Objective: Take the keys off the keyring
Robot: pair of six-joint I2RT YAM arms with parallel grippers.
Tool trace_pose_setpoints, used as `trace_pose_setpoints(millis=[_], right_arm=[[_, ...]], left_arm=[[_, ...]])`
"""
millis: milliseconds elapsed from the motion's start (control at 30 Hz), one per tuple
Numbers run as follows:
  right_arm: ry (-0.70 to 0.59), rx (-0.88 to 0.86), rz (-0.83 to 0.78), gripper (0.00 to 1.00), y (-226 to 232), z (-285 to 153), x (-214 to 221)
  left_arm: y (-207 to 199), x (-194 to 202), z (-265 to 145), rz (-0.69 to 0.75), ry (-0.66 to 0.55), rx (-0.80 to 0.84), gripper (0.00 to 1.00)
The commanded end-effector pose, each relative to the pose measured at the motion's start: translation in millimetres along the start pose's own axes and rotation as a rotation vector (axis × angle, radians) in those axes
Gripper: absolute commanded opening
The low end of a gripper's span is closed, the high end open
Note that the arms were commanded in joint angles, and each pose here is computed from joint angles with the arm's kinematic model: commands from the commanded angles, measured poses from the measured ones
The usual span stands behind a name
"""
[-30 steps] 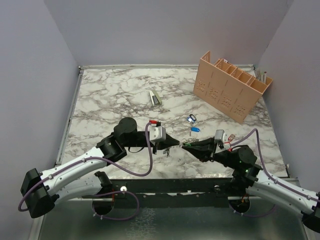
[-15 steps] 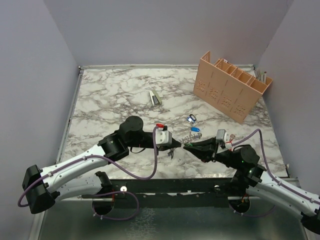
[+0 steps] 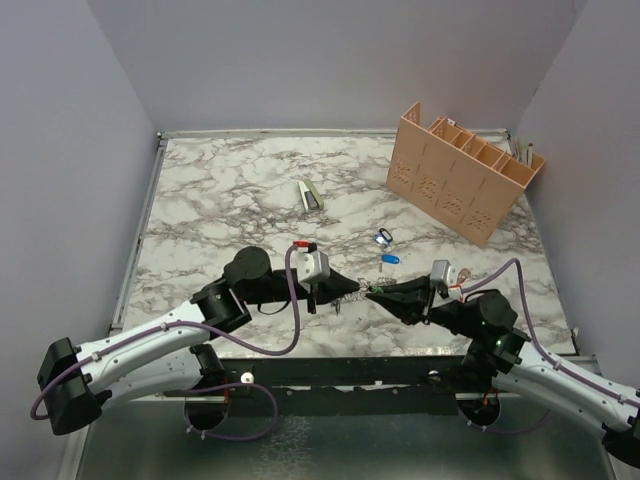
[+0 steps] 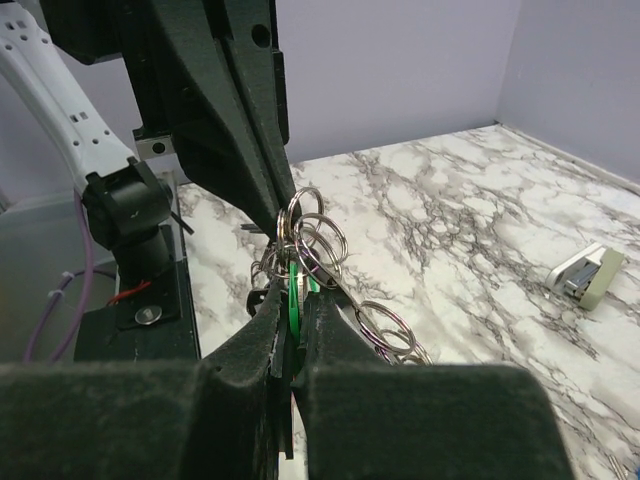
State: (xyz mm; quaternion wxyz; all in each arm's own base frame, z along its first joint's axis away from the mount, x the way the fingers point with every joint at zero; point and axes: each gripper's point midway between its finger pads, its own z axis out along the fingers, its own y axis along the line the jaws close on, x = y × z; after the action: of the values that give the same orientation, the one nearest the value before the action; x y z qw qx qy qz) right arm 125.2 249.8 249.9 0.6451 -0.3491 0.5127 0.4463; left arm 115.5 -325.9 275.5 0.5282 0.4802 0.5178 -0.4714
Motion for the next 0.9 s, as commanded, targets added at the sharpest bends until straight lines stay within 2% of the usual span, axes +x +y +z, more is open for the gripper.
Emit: trace_pose_setpoints(millis=[0,200,433,633,733,867], right_arm=[[-0.034,0.015,-0.032,0.01,-4.3,3.5,-10.7],[-0.006,0.047,-0.023,0.01,-10.2,4.6,-7.0],[0.12,0.057,-0.024,0.01,-15.7,12.2,10.8],[0.245,0.022,-0.06,0.01,-15.8,20.0,20.8],[0.286,0.011,-0.076,0.01,-16.2,21.4,22.6],[0.344,0.002,-0.111,0.01,-18.3,20.0,24.4]], left_arm=[[6.3,-8.8,2.2,-0.155,-0.09,-0.068,0.0],[26.5,29.6,-4.9,-0.291,-0.128,-0.224,0.0],[42.4,71.8,-15.6,-0.304,-0.101,-0.345,0.0],[41.3,93.1,-16.6,-0.257,-0.044,-0.338,0.21],[39.4,92.0,-19.0,-0.19,-0.041,-0.319,0.31],[37.0,79.7,-22.9,-0.079,-0.065,-0.293,0.39]])
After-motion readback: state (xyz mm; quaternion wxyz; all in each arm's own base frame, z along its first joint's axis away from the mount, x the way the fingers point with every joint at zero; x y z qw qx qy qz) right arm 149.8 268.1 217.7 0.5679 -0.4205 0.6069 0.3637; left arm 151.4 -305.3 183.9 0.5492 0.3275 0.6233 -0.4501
